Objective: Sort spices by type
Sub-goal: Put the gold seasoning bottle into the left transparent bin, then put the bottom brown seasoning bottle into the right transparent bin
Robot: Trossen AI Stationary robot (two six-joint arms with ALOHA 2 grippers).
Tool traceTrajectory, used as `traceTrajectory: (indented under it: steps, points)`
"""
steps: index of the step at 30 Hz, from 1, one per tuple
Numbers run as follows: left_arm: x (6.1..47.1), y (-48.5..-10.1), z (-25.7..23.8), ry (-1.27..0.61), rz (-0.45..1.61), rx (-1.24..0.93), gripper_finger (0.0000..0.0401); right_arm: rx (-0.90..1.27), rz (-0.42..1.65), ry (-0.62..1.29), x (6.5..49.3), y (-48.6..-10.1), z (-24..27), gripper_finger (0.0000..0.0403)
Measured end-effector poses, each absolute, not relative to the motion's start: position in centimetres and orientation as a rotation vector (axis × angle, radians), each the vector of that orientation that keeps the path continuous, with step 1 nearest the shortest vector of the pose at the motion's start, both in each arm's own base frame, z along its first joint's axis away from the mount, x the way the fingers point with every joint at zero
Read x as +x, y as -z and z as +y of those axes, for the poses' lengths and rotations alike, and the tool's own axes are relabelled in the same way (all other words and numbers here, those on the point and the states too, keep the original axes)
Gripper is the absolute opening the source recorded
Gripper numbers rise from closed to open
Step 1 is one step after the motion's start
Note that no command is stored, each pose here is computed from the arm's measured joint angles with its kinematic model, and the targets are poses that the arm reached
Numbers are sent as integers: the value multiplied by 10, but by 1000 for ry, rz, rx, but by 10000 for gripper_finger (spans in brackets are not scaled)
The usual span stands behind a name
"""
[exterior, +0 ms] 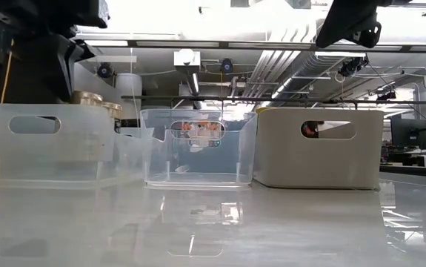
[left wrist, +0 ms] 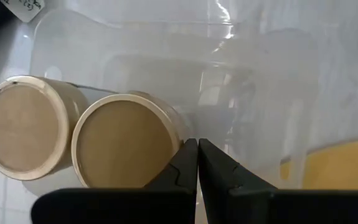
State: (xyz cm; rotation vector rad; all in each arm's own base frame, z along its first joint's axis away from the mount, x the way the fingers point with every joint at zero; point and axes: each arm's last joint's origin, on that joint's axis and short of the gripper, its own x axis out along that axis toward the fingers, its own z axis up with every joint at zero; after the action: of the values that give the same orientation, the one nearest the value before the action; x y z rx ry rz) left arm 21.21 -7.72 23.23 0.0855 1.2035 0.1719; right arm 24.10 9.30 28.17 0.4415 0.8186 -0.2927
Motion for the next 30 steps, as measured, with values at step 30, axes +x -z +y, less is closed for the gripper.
traceTrajectory:
  steps: [30]
  points:
    - [161, -386, -54, -382, 687, -95, 0, 392, 669, 221, 244, -368, 83, 0]
